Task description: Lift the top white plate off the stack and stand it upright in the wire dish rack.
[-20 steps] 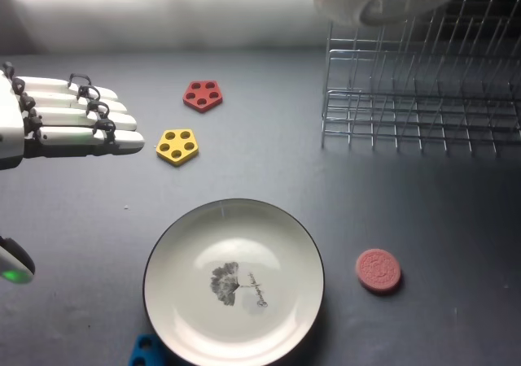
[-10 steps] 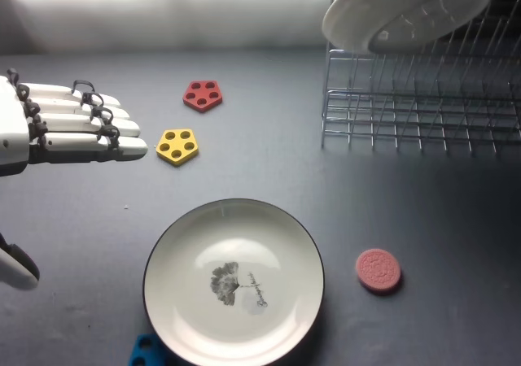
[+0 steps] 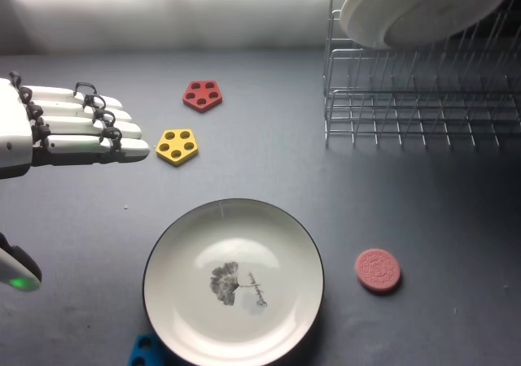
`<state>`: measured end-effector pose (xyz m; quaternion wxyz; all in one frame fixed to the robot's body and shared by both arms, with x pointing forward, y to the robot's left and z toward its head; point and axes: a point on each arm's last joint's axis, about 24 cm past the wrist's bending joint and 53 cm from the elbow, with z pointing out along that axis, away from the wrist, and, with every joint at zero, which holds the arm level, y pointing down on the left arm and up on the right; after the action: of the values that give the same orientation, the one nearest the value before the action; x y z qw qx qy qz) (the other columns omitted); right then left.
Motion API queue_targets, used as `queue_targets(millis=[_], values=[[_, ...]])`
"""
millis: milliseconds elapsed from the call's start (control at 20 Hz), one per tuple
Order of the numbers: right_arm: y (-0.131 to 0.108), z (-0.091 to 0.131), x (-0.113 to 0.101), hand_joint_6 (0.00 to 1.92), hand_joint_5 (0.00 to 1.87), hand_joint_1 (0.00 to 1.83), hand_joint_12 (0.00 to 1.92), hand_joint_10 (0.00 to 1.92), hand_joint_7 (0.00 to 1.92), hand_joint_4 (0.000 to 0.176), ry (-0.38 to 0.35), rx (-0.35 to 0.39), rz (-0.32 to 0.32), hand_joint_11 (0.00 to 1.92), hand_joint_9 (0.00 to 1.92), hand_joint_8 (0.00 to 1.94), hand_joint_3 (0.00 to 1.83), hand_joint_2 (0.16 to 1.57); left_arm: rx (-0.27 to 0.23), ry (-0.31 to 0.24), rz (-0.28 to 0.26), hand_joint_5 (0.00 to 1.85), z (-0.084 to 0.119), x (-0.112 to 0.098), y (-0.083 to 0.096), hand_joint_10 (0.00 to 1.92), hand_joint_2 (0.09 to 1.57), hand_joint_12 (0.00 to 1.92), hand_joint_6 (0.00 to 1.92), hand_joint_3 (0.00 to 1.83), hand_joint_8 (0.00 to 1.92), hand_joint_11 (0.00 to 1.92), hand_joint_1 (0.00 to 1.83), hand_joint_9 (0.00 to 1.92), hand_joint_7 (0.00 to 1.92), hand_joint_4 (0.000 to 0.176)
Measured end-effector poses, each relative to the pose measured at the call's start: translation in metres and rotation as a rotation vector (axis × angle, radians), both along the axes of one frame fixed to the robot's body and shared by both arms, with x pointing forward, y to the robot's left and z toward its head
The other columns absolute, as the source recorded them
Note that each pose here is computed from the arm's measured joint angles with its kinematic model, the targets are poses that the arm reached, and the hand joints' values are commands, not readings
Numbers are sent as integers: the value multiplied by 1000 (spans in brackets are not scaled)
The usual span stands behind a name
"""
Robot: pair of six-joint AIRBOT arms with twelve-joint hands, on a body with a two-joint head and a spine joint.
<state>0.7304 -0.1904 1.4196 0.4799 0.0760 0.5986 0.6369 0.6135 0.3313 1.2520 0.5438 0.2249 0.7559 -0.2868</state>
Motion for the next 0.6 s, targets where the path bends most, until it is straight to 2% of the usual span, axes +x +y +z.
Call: queue_targets(millis=[250,400,450,600], values=[[11,5,11,832,1018,1504,1261,399,1186,0,0,-4,-12,1045,1310,379,0,1016,3,2,-3,10,-1,0,-1,1,844,11,2,1,2,72,333,39,35,0],[16,12,17,801,1021,1504,1282,426,1197,0,14,28,-4,1035,1306,369,0,1016,5,3,-3,16,-2,0,-1,4,845,13,4,1,5,76,340,47,43,0],[18,13,21,861,982,1505,1294,404,1207,0,23,36,-3,1027,1314,350,0,1020,5,3,-3,1,-2,0,-1,2,841,14,0,0,0,78,326,46,32,0],[19,13,30,865,980,1505,1296,397,1205,0,53,57,-7,1026,1318,355,0,1020,5,3,-3,0,-2,0,-1,1,842,13,0,0,0,77,322,44,29,0]])
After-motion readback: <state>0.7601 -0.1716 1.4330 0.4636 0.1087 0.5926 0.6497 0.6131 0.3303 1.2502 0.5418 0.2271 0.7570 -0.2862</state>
